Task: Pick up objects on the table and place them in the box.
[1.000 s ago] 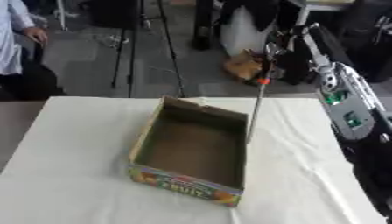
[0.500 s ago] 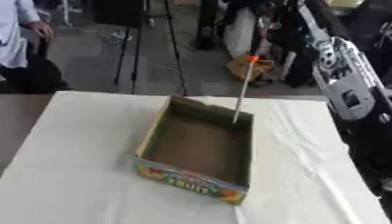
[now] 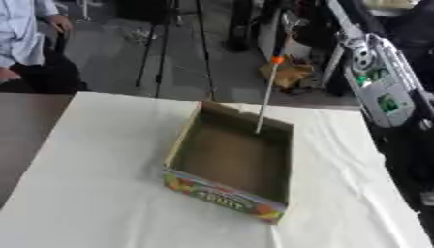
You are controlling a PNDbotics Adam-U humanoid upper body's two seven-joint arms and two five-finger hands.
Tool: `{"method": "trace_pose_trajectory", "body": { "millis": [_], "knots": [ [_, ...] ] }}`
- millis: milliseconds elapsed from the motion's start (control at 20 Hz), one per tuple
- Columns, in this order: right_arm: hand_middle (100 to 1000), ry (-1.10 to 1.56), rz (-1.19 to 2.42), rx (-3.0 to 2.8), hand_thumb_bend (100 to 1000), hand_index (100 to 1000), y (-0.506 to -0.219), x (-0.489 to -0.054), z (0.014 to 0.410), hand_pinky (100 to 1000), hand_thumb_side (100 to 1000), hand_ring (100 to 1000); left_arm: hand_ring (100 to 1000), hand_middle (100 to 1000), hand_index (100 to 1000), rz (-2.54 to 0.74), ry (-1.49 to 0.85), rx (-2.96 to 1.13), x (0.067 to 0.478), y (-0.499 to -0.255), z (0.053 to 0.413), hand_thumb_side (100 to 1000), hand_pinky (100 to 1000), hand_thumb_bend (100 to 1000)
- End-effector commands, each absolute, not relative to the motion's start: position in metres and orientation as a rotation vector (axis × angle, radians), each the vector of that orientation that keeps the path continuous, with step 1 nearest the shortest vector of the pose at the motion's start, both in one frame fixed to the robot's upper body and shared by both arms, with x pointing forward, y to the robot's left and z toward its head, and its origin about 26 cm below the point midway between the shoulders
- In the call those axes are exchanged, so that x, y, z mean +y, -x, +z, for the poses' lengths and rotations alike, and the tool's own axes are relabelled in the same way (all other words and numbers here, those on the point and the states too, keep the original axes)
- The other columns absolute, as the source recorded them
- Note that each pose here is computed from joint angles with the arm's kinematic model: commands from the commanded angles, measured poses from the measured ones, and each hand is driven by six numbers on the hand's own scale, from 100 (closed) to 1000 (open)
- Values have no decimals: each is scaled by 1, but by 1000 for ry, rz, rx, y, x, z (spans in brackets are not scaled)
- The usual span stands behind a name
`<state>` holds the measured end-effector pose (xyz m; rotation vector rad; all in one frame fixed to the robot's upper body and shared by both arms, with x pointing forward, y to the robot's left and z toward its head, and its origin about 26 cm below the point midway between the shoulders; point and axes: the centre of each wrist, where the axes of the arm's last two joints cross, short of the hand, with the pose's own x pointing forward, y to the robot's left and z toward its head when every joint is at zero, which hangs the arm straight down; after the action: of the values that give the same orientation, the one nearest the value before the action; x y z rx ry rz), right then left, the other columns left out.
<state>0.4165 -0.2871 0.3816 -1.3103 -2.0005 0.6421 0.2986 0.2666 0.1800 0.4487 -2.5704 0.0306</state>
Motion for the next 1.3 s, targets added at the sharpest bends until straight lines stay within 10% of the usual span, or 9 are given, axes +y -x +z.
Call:
{"method": "trace_pose_trajectory", "body": {
  "millis": [50, 750, 950, 1300],
  "knots": [
    [190, 1329, 626, -2024, 100, 442, -413, -292, 392, 100, 628, 233, 956, 995, 735, 5, -454, -2604, 268, -298, 189, 1000, 661, 100],
    [292, 1203, 669, -2074, 100, 497, -426, -312, 379, 100, 792, 299, 963, 1000, 734, -9, -450, -2626, 265, -299, 193, 1000, 660, 100],
    [408, 1141, 719, -2066, 100, 585, -434, -322, 368, 235, 1000, 409, 966, 1000, 735, -12, -450, -2629, 265, -299, 194, 1000, 660, 100],
    [504, 1074, 788, -2053, 100, 653, -441, -336, 356, 395, 1000, 495, 966, 1000, 736, -20, -458, -2634, 264, -300, 194, 1000, 660, 100]
  ]
}}
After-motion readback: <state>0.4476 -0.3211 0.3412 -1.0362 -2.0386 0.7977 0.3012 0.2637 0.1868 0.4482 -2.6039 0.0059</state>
